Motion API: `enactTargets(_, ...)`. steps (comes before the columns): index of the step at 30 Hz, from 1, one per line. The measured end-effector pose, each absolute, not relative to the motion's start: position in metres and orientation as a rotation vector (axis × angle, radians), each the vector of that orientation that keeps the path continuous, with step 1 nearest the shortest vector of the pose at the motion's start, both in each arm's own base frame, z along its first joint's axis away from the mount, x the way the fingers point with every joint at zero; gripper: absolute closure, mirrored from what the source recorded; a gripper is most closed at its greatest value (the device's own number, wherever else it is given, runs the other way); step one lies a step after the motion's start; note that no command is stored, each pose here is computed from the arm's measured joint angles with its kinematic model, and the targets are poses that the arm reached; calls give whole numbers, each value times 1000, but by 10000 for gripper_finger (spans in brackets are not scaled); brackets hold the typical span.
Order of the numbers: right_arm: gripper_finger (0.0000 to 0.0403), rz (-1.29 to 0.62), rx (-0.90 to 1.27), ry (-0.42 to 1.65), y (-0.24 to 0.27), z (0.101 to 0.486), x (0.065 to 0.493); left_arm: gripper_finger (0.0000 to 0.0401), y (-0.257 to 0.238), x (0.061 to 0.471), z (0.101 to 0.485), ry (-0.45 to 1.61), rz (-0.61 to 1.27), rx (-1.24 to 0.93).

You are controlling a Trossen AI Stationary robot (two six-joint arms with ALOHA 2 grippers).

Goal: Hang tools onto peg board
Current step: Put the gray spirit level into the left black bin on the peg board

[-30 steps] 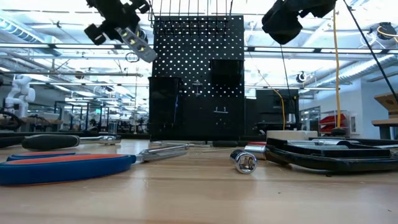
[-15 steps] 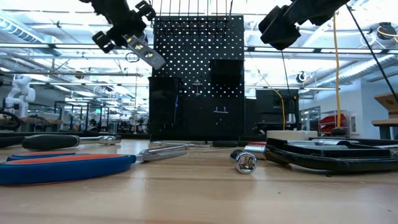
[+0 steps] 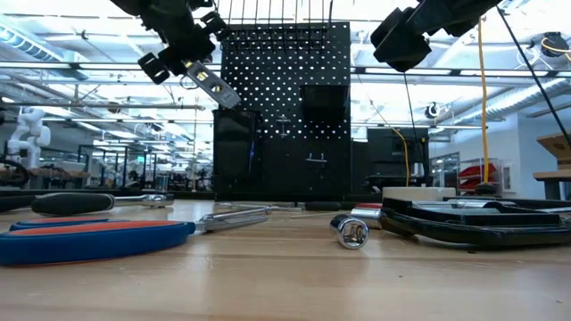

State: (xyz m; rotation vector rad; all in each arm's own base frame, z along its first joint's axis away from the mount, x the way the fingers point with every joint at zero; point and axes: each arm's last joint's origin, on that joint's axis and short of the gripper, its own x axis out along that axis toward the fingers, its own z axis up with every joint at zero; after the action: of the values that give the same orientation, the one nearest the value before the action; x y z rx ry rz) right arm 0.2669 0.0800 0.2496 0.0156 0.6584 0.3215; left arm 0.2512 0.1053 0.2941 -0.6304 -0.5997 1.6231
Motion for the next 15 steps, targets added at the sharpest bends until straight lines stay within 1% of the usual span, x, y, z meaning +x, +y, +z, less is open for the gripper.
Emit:
enactTargets(6, 190, 322, 16, 658, 80, 250, 267, 206, 105, 251, 295, -561, 1635, -592)
enactTargets(15, 190, 323, 17, 645, 80, 251, 268, 207, 105, 251, 295, -543, 1650, -564)
